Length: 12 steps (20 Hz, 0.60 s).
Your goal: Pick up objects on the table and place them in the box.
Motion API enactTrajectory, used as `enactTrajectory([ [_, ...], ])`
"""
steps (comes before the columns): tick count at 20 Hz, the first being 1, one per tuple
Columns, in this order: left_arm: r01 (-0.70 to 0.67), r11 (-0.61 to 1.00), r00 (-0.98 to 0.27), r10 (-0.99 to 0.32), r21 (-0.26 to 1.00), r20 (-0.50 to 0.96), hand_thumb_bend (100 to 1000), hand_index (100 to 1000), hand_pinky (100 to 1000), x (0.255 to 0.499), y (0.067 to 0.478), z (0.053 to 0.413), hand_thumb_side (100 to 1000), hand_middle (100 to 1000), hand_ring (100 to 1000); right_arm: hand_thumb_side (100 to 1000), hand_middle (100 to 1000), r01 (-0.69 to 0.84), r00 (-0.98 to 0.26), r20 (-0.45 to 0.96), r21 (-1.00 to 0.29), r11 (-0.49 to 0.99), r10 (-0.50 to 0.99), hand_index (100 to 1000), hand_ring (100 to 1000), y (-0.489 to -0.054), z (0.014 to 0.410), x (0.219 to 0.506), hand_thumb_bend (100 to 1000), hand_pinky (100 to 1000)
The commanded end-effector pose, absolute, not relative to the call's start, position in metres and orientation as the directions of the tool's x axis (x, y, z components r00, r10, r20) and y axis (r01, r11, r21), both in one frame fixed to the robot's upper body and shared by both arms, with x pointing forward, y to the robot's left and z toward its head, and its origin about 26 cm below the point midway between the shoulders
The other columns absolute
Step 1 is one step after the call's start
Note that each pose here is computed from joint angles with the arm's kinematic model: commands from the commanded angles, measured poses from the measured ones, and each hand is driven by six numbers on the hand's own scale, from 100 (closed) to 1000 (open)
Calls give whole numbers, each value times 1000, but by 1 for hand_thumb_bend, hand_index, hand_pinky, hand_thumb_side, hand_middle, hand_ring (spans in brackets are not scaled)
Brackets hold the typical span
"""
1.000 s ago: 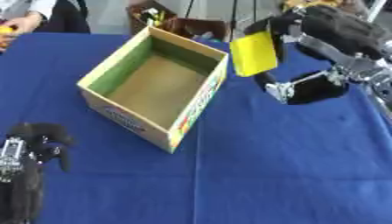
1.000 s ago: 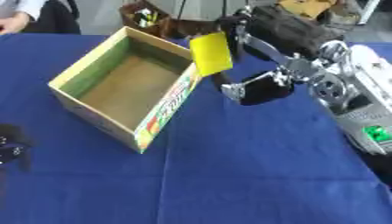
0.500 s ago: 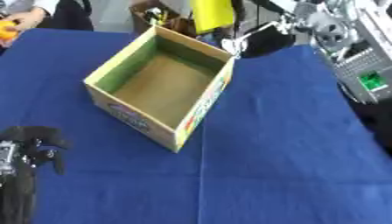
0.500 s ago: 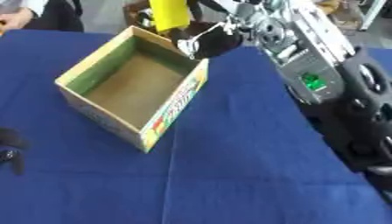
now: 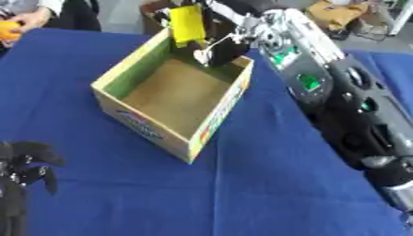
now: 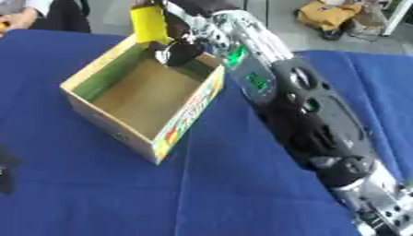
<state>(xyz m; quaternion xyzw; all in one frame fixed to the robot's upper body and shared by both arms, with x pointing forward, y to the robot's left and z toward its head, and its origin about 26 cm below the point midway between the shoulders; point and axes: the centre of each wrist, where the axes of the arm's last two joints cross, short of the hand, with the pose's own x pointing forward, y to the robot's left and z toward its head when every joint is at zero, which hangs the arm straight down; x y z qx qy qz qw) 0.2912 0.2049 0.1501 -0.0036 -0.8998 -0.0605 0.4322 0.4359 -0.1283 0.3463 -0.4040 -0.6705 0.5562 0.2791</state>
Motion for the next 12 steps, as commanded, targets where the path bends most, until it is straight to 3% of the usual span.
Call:
enactTrajectory([
  [1, 67, 990, -651, -48, 121, 757, 100, 592, 226, 290, 204, 158, 965, 447, 502, 223, 345, 244, -488, -90, -969, 37, 868, 453, 672, -127, 350, 447, 100, 754],
  [12, 76, 989, -660, -47, 128, 749, 100, 592, 226, 291, 202, 161, 966, 447, 503, 232, 353, 149, -442, -78, -989, -13, 894, 460, 678, -121, 328, 477, 100, 754],
])
